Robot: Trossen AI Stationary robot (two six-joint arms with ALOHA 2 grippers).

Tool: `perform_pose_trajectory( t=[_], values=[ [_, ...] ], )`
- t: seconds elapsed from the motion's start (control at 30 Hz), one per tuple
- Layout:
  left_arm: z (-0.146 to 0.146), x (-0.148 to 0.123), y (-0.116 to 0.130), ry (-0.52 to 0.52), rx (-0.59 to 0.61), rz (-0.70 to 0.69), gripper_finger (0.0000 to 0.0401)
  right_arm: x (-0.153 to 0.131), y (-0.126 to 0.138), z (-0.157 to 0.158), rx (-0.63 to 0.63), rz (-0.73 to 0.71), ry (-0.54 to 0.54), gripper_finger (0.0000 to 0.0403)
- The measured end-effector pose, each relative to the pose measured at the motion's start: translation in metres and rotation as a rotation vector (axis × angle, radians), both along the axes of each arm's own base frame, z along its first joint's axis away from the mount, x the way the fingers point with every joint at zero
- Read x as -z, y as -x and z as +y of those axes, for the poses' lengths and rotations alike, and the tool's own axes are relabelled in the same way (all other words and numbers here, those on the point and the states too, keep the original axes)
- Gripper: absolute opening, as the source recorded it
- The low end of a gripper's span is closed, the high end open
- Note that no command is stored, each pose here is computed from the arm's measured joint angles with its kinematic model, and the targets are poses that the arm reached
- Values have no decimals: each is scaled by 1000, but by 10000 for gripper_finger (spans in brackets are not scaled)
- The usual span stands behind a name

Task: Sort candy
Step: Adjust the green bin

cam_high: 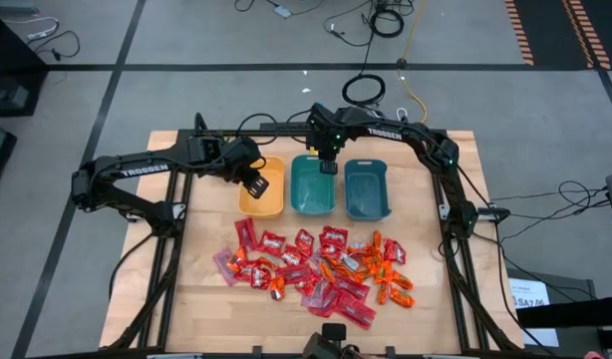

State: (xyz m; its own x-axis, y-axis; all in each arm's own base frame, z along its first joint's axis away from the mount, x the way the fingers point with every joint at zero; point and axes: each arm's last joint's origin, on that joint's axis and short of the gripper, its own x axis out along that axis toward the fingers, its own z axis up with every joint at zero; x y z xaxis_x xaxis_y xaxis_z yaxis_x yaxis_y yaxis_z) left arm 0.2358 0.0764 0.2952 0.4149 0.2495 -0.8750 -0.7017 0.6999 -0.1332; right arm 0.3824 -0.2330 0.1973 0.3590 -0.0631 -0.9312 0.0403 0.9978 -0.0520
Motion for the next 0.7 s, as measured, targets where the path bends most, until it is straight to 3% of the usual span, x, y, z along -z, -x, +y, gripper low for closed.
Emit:
perform_pose_trajectory(
  t=[0.5, 0.7],
  values=[
    [0, 0, 0, 0, 0, 0, 123, 1, 1, 0, -15, 18, 6, 47],
    [0, 0, 0, 0, 0, 0, 123, -14, 4, 2, -31, -10, 26, 60]
  ],
)
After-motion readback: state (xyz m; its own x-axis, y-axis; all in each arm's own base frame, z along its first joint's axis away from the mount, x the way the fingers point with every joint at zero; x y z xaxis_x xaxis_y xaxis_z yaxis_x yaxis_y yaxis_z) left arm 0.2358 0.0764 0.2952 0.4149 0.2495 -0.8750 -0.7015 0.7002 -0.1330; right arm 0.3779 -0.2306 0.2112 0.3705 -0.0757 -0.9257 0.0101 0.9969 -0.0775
